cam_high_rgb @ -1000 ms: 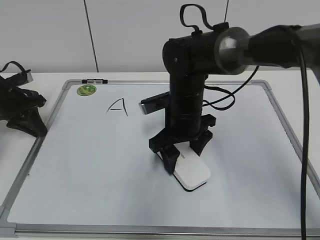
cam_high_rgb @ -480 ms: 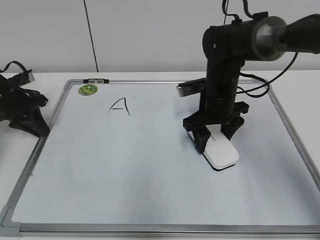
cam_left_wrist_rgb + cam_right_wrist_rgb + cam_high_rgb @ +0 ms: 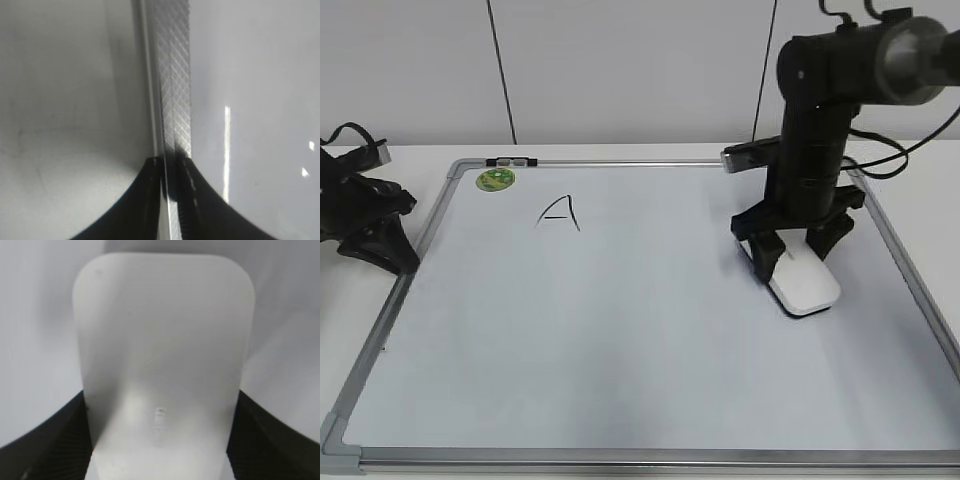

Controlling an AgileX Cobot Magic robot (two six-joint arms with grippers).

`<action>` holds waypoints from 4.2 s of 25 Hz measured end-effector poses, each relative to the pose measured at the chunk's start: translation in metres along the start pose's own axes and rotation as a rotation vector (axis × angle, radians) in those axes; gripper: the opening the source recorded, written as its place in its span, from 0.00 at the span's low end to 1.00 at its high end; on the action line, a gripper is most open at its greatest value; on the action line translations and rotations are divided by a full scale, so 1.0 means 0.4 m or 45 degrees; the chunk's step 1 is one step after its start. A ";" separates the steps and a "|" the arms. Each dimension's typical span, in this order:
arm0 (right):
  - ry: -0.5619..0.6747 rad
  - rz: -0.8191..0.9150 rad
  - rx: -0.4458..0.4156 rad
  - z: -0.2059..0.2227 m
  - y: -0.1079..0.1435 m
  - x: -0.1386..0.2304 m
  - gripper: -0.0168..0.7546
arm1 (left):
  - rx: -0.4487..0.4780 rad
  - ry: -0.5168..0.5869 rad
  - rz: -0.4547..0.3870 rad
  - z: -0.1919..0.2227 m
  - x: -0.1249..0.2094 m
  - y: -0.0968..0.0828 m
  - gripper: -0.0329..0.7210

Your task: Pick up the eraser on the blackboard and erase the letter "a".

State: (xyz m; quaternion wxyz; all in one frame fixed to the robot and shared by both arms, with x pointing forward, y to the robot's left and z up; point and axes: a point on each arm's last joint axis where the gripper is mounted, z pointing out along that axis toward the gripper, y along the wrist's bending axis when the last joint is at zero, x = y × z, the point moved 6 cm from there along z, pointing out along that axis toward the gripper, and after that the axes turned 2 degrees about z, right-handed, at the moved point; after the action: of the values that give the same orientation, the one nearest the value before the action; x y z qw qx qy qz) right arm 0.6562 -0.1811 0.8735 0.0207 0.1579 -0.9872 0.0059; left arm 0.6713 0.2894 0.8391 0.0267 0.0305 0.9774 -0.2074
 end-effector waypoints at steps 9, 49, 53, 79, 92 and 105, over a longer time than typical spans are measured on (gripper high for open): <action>-0.141 0.172 -0.026 -0.117 -0.122 0.016 0.72 | -0.014 0.010 0.007 0.000 0.002 0.002 0.14; -0.096 0.396 -0.040 -0.040 -0.257 0.057 0.72 | -0.008 0.026 -0.011 -0.007 0.010 0.015 0.16; -0.084 0.396 -0.039 -0.030 -0.258 0.057 0.72 | -0.008 0.026 -0.011 -0.007 0.010 0.015 0.16; -0.226 0.392 -0.011 -0.143 -0.278 0.003 0.80 | -0.019 0.020 -0.007 -0.009 0.007 0.020 0.32; -0.476 0.365 0.023 -0.376 -0.266 0.058 0.79 | -0.032 -0.102 0.026 -0.144 -0.080 -0.028 0.64; -0.724 0.356 0.056 -0.610 -0.205 0.266 0.79 | -0.271 -0.365 0.247 -0.439 -0.029 -0.244 0.64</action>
State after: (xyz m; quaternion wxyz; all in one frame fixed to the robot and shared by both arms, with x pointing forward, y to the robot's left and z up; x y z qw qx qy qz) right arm 0.5902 -0.2876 1.1224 -0.2605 0.0164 -0.9652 -0.0144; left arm 0.6690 0.2715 1.0395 0.1885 0.0916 0.9725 -0.1016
